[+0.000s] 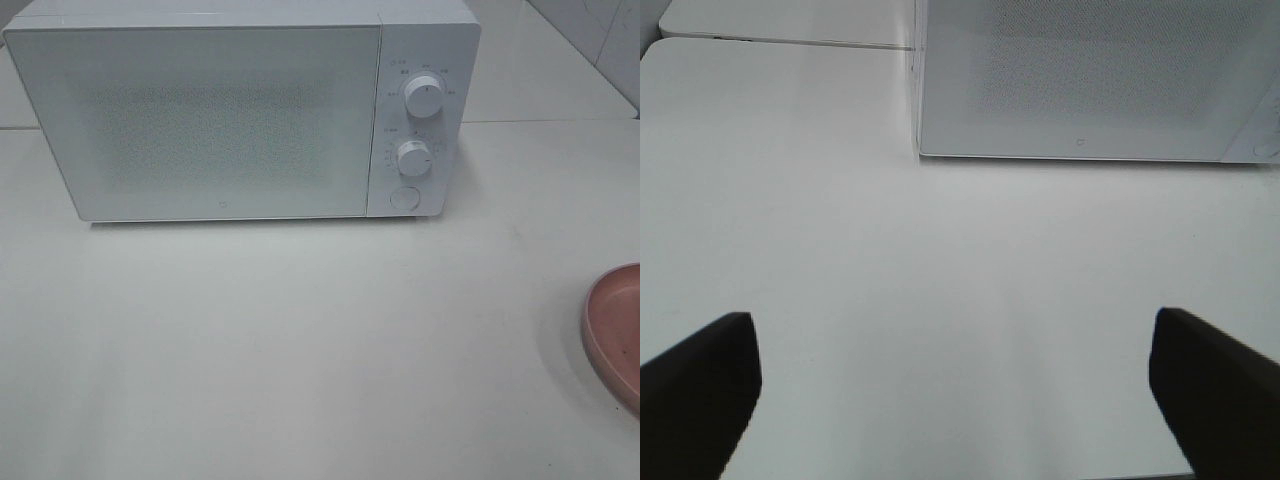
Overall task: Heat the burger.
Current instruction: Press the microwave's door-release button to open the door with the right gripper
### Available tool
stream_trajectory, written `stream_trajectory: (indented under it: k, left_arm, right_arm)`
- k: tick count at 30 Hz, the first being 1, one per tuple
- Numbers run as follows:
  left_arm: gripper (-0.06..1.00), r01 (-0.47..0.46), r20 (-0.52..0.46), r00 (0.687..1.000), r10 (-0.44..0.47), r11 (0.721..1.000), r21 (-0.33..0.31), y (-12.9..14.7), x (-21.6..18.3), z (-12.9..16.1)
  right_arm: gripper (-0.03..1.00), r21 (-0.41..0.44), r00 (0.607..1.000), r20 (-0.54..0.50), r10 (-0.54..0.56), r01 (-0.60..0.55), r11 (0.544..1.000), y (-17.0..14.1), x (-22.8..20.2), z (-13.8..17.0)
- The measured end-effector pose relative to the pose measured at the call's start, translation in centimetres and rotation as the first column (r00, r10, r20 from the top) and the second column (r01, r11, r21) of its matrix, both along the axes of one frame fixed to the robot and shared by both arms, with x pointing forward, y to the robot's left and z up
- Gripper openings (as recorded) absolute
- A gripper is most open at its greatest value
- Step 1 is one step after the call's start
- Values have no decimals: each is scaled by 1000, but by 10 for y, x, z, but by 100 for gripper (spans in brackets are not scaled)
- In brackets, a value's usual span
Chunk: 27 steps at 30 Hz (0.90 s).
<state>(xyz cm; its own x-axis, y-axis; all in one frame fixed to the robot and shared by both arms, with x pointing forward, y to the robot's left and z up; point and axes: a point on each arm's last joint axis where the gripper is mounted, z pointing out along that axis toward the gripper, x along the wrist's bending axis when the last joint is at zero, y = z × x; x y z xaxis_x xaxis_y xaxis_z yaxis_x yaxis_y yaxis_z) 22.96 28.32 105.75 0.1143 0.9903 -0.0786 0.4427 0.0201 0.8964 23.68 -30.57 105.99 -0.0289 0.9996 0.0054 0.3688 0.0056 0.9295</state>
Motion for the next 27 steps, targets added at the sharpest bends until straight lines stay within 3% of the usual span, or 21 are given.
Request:
stream_trajectory:
  k: [27]
  left_arm:
    - [98,0,0,1000,0,1000,0,0,0,0]
  right_arm:
    - [73,0,1000,17,2,-2,1000,1,4,9]
